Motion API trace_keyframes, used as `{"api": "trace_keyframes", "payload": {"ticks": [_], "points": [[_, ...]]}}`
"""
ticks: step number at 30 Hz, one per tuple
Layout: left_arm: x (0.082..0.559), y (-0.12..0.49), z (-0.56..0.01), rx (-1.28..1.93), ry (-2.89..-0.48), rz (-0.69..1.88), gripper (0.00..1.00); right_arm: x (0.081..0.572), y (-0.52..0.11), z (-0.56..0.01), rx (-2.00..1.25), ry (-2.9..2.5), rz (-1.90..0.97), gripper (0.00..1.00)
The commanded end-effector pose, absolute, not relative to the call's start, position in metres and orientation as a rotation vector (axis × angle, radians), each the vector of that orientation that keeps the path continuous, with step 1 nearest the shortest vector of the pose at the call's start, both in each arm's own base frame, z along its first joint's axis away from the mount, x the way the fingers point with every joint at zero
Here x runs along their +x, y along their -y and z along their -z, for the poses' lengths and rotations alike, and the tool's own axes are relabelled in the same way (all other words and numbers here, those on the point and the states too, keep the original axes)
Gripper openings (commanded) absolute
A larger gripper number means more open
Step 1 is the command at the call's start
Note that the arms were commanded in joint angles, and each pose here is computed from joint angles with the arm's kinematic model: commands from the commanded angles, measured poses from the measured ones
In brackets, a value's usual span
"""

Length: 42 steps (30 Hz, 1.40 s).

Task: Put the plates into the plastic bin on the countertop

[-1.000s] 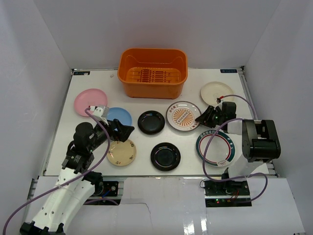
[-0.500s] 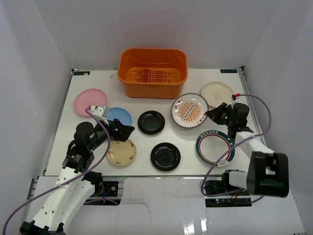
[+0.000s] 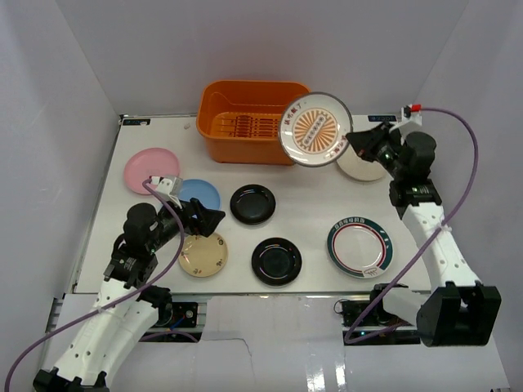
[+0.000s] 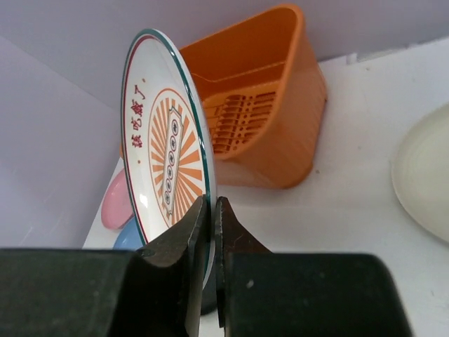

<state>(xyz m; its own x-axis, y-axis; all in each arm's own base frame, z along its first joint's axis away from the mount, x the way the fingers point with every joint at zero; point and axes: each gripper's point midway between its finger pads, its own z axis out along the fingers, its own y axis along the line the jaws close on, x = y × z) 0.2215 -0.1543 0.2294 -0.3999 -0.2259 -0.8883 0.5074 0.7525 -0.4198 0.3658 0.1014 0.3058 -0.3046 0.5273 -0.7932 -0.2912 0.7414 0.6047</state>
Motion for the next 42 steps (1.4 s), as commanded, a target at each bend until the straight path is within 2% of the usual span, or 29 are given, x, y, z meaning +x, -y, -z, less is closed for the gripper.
{"api": "trace_keyframes", "payload": {"ticks": [1, 8, 9, 11, 13, 14, 15, 17, 18, 21, 28, 29, 32, 33, 36, 38, 41, 42], "points": [[0.222, 0.157, -0.245, 0.238, -1.782, 0.825, 0.98, 0.394, -0.139, -0.366, 0.101, -1.580, -0.848, 0.08], [0.222, 0.161, -0.238, 0.253, -1.812, 0.842, 0.98, 0.479, -0.212, -0.383, -0.005, -1.586, -0.814, 0.08], [0.223, 0.161, -0.236, 0.255, -1.821, 0.843, 0.98, 0.501, -0.220, -0.355, -0.005, -1.638, -0.780, 0.08], [0.223, 0.163, -0.235, 0.259, -1.829, 0.851, 0.97, 0.517, -0.239, -0.363, -0.037, -1.625, -0.768, 0.08], [0.224, 0.164, -0.232, 0.260, -1.840, 0.857, 0.96, 0.540, -0.254, -0.329, -0.054, -1.675, -0.729, 0.08], [0.224, 0.164, -0.231, 0.259, -1.846, 0.857, 0.95, 0.543, -0.267, -0.340, -0.079, -1.649, -0.738, 0.08], [0.225, 0.165, -0.231, 0.258, -1.847, 0.858, 0.95, 0.556, -0.276, -0.314, -0.085, -1.690, -0.716, 0.08], [0.226, 0.167, -0.226, 0.261, -1.865, 0.869, 0.93, 0.565, -0.294, -0.317, -0.120, -1.679, -0.693, 0.08], [0.227, 0.167, -0.226, 0.261, -1.868, 0.873, 0.93, 0.574, -0.302, -0.293, -0.128, -1.724, -0.681, 0.08], [0.227, 0.170, -0.222, 0.264, -1.884, 0.888, 0.90, 0.580, -0.315, -0.266, -0.141, -1.775, -0.678, 0.08], [0.229, 0.179, -0.217, 0.261, -1.908, 0.947, 0.84, 0.586, -0.314, -0.214, -0.105, -1.880, -0.591, 0.09], [0.230, 0.180, -0.218, 0.260, -1.909, 0.954, 0.84, 0.585, -0.313, -0.208, -0.107, -1.895, -0.577, 0.11], [0.231, 0.185, -0.219, 0.245, -1.915, 0.997, 0.83, 0.583, -0.311, -0.193, -0.121, -1.914, -0.515, 0.27], [0.234, 0.188, -0.219, 0.237, -1.916, 1.014, 0.83, 0.583, -0.308, -0.191, -0.129, -1.916, -0.487, 0.40], [0.235, 0.199, -0.212, 0.218, -1.948, 1.081, 0.82, 0.580, -0.306, -0.200, -0.148, -1.902, -0.471, 0.57], [0.234, 0.208, -0.211, 0.208, -1.965, 1.113, 0.80, 0.578, -0.304, -0.213, -0.156, -1.882, -0.469, 0.63], [0.236, 0.227, -0.211, 0.222, -1.981, 1.126, 0.76, 0.565, -0.303, -0.249, -0.188, -1.839, -0.500, 0.66], [0.235, 0.235, -0.212, 0.234, -1.984, 1.128, 0.75, 0.555, -0.299, -0.279, -0.191, -1.795, -0.518, 0.66]]}}
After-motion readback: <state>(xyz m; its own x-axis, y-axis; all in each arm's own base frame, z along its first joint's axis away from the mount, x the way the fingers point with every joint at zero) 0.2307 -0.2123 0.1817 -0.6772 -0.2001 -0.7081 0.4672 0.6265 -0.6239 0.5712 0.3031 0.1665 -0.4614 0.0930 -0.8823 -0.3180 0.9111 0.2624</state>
